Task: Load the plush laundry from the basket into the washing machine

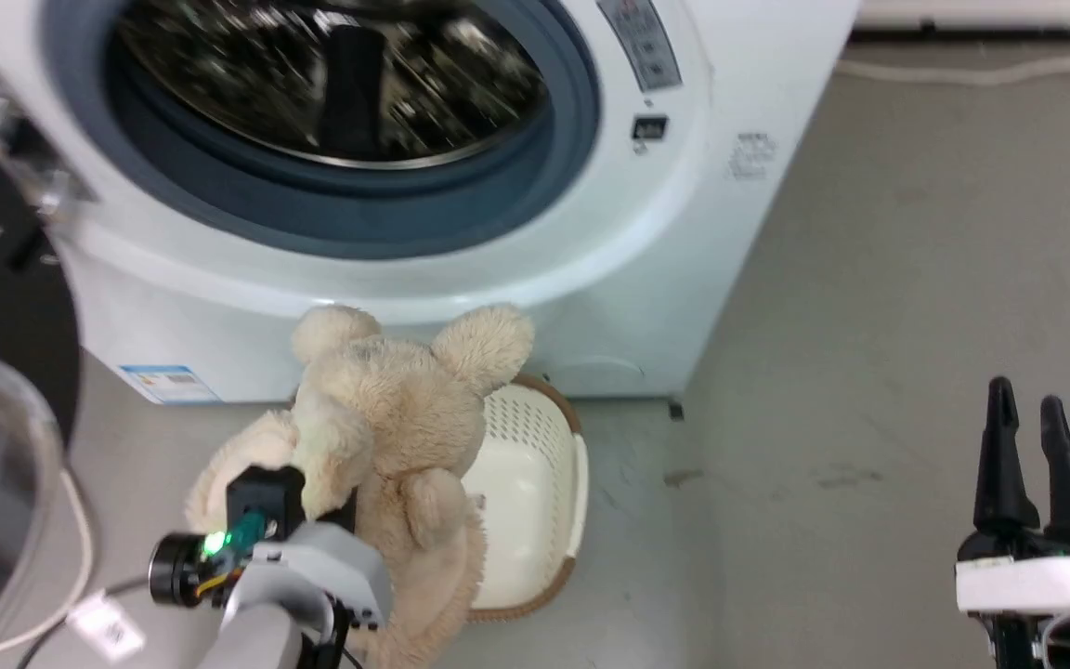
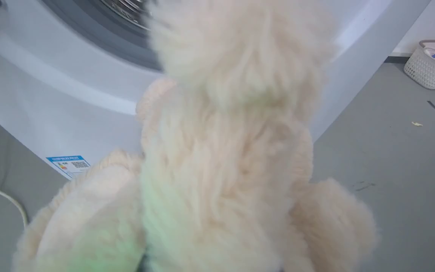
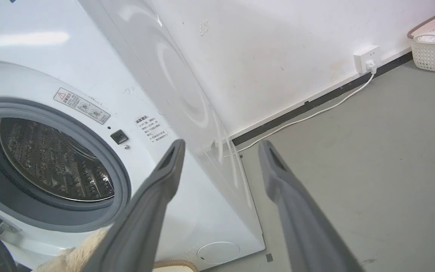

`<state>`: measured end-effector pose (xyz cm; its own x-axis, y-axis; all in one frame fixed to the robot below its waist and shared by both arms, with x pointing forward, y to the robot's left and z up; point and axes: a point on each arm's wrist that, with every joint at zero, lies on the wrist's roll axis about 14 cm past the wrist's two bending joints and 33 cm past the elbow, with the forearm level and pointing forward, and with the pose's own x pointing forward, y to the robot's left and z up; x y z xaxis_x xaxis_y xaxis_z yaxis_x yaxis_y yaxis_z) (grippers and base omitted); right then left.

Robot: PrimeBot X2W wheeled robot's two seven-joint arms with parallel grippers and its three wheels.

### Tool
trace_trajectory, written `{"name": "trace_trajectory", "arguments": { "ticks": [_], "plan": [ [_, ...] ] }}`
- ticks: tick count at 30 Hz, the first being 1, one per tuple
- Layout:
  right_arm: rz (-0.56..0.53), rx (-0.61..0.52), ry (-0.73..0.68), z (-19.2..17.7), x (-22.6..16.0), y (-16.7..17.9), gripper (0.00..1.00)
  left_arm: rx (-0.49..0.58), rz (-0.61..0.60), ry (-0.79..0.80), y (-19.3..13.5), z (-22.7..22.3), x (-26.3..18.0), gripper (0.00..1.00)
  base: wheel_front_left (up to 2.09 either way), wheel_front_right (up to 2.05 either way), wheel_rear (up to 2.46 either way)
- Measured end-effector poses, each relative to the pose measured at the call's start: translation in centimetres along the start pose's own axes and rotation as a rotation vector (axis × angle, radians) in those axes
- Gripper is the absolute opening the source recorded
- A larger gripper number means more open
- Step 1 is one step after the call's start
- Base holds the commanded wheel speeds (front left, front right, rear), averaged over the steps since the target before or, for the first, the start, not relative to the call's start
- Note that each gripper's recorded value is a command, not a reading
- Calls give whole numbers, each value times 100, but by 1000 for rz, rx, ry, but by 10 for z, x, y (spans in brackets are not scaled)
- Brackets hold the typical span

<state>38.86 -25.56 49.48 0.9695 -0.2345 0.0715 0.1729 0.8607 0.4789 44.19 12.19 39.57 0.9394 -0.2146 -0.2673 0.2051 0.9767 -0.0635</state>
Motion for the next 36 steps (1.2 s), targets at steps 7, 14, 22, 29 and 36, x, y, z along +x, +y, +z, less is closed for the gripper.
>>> {"name": "trace_trajectory", "arguments": {
  "ticks": [7,14,22,29,36],
  "plan": [
    [55,17,-19,8,-7,18,100,-22,48,-211,5,58,-41,0,0,0,0],
    [85,23,-7,3,-4,29,100,22,40,-356,7,103,-46,0,0,0,0],
    [25,55,13,-11,12,11,100,142,-12,-391,7,133,8,0,0,0,0],
    [-15,50,46,-34,35,-3,100,219,-64,-390,10,163,87,0,0,0,0],
    [-74,31,82,-56,49,-27,100,308,-54,-343,31,177,174,0,0,0,0]
  ]
}}
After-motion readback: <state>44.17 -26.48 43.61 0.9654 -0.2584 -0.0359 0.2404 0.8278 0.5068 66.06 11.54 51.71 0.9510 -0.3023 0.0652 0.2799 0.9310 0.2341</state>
